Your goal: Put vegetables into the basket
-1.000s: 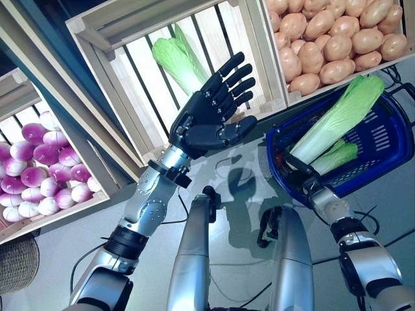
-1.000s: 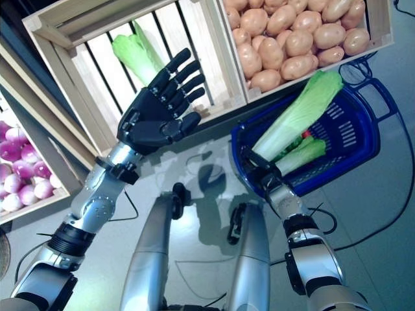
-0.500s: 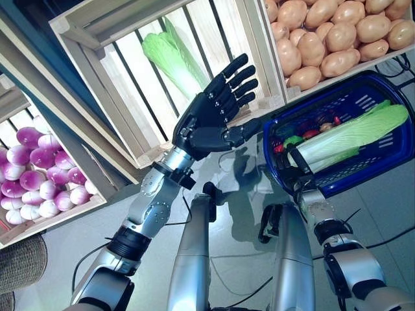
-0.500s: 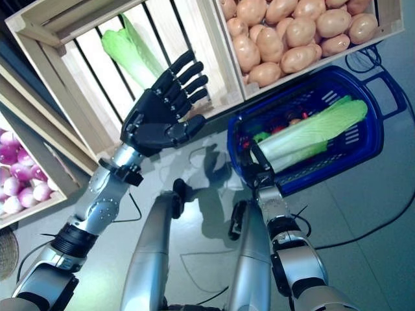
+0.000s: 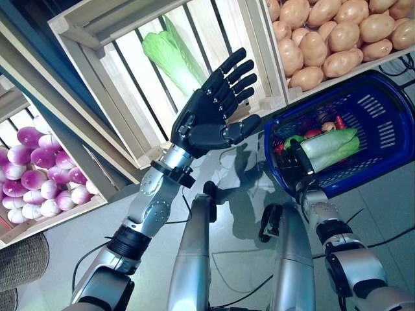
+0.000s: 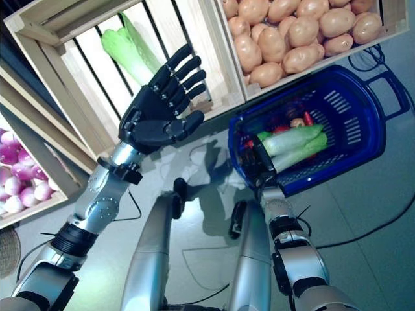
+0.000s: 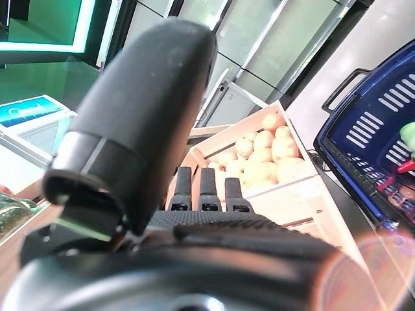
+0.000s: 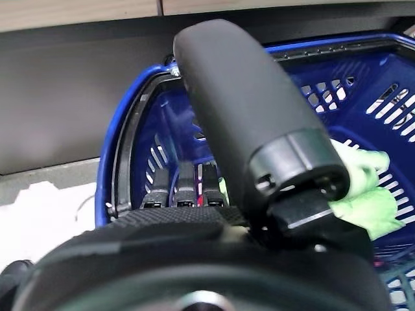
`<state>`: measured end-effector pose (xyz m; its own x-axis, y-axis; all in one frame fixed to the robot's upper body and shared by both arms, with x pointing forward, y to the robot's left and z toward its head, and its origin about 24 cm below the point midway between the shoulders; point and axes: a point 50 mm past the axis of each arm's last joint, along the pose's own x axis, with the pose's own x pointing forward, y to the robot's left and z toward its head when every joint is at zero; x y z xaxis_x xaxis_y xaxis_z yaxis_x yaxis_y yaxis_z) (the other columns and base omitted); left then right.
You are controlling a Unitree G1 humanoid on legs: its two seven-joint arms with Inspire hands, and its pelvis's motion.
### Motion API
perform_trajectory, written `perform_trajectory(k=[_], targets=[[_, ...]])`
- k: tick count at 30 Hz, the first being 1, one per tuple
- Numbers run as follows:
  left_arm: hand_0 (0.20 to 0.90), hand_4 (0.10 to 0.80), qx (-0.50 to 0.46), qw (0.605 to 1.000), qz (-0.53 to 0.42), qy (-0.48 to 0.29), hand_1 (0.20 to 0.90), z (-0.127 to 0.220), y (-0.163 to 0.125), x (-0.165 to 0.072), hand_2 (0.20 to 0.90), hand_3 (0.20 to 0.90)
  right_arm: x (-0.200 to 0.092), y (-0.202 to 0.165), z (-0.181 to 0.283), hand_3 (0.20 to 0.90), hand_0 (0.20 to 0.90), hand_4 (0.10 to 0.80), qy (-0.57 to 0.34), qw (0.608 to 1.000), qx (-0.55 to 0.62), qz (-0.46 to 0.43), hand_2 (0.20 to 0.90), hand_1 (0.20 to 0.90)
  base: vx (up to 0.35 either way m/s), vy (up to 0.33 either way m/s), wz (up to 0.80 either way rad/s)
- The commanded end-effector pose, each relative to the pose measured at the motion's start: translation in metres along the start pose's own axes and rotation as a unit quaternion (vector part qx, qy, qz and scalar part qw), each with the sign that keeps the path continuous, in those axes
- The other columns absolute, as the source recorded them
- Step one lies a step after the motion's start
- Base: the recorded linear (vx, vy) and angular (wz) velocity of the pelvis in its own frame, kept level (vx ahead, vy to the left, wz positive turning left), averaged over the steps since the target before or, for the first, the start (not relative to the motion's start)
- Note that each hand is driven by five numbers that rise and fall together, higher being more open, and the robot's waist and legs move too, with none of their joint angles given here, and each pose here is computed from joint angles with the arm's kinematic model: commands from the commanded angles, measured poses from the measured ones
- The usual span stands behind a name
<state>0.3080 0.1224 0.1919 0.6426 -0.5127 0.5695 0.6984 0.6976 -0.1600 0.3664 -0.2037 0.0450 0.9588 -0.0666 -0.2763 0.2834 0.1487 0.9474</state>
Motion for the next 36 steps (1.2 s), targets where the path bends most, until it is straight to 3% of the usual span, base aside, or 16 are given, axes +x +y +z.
perform_trajectory(k=[1,8,12,16,24,29,32,33,36], targets=[[0.9,0.8,0.018,0.987,-0.09,-0.133,0.9,0.045,-0.031,0.029,0.9,0.9,0.007,0.054,-0.003,0.9,0.9,0.8,0.015,0.994,0.052,0.091,0.9,0.9,0.065,-0.019,0.02],[0.9,0.8,0.049,0.989,-0.082,-0.115,0.9,0.043,-0.026,0.022,0.9,0.9,0.001,0.061,-0.017,0.9,0.9,0.8,0.039,0.985,0.064,0.154,0.9,0.9,0.029,-0.016,-0.02],[0.9,0.8,0.16,0.98,-0.056,-0.1,0.9,0.047,-0.019,0.013,0.9,0.9,-0.007,0.056,-0.022,0.9,0.9,0.8,0.045,0.98,0.027,0.191,0.9,0.9,0.037,-0.024,0.0],[0.9,0.8,0.309,0.947,-0.042,-0.076,0.9,0.061,-0.009,0.003,0.9,0.9,-0.02,0.039,-0.019,0.9,0.9,0.8,0.053,0.973,0.038,0.22,0.9,0.9,0.043,-0.039,-0.05],[0.9,0.8,0.476,0.879,-0.02,-0.037,0.9,0.088,0.005,-0.015,0.9,0.9,-0.053,-0.006,-0.022,0.9,0.9,0.8,0.054,0.97,0.011,0.238,0.9,0.9,0.042,-0.04,0.04],[0.9,0.8,0.664,0.748,0.011,0.003,0.9,0.108,0.02,-0.015,0.9,0.9,-0.064,-0.007,-0.012,0.9,0.9,0.8,0.056,0.967,-0.013,0.248,0.9,0.9,-0.065,-0.026,0.02],[0.9,0.8,0.78,0.624,0.007,0.049,0.9,0.117,0.033,-0.016,0.9,0.9,-0.071,-0.008,-0.007,0.9,0.9,0.8,0.061,0.964,-0.014,0.259,0.9,0.9,-0.03,-0.007,-0.01],[0.9,0.8,0.795,0.604,0.009,0.051,0.9,0.119,0.035,-0.016,0.9,0.9,-0.073,-0.008,-0.007,0.9,0.9,0.8,0.061,0.963,-0.014,0.263,0.9,0.9,0.066,-0.01,0.01],[0.9,0.8,0.873,0.484,-0.003,0.055,0.9,0.128,0.039,-0.01,0.9,0.9,-0.078,-0.014,-0.006,0.9,0.9,0.8,0.072,0.96,-0.018,0.269,0.9,0.9,0.053,-0.009,0.01]])
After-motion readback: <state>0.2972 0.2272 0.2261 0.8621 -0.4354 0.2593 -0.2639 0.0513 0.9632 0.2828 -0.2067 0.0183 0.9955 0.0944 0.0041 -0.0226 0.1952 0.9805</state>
